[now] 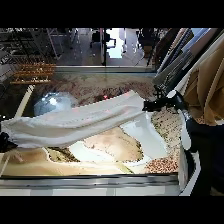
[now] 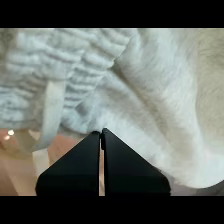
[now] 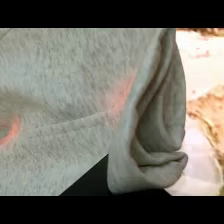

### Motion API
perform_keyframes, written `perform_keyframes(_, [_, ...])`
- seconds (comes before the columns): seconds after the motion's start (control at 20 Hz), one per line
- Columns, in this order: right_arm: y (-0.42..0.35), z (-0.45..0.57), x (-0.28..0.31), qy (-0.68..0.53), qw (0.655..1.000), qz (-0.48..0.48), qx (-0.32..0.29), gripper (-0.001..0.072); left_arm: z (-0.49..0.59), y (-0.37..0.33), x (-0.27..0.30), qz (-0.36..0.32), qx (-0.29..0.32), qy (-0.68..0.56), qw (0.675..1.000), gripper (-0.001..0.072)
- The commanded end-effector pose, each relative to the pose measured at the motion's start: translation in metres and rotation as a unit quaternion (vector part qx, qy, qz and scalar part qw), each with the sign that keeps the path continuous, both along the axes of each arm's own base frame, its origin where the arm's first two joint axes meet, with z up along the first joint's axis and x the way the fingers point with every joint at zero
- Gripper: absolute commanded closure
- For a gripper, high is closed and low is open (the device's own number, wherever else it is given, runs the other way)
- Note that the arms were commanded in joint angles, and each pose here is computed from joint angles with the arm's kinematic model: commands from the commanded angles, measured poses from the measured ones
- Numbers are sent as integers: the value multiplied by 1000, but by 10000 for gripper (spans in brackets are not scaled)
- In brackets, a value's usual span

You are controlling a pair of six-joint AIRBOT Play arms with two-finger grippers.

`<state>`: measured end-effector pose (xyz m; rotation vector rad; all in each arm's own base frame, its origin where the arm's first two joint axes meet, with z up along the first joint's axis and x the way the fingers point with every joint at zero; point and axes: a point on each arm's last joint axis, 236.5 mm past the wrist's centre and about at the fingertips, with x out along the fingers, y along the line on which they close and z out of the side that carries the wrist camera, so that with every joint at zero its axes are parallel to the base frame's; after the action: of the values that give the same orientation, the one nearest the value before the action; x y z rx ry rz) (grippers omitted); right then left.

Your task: Fold the clothes and pants, and hang the long-sleeved shirts on hangers.

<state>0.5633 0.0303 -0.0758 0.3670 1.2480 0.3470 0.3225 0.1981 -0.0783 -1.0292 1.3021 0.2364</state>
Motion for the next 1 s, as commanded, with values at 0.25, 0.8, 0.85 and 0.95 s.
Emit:
perform_keyframes(0.25, [-50, -9, -196, 186, 981, 6, -53, 687, -7, -20, -19, -101, 14, 37, 994, 697])
perform_keyframes(0.8, [-22, 56, -318, 175, 983, 27, -54, 277, 26, -25, -54, -151, -17, 75, 985, 152])
perform_keyframes(0.85, [-35, 68, -296, 132, 989, 3, -67, 277, 38, -16, -51, -140, -9, 70, 988, 148])
perform_keyframes(0.95, [-65, 85, -252, 51, 993, -49, -93, 277, 63, 6, -30, -123, 32, 28, 992, 148])
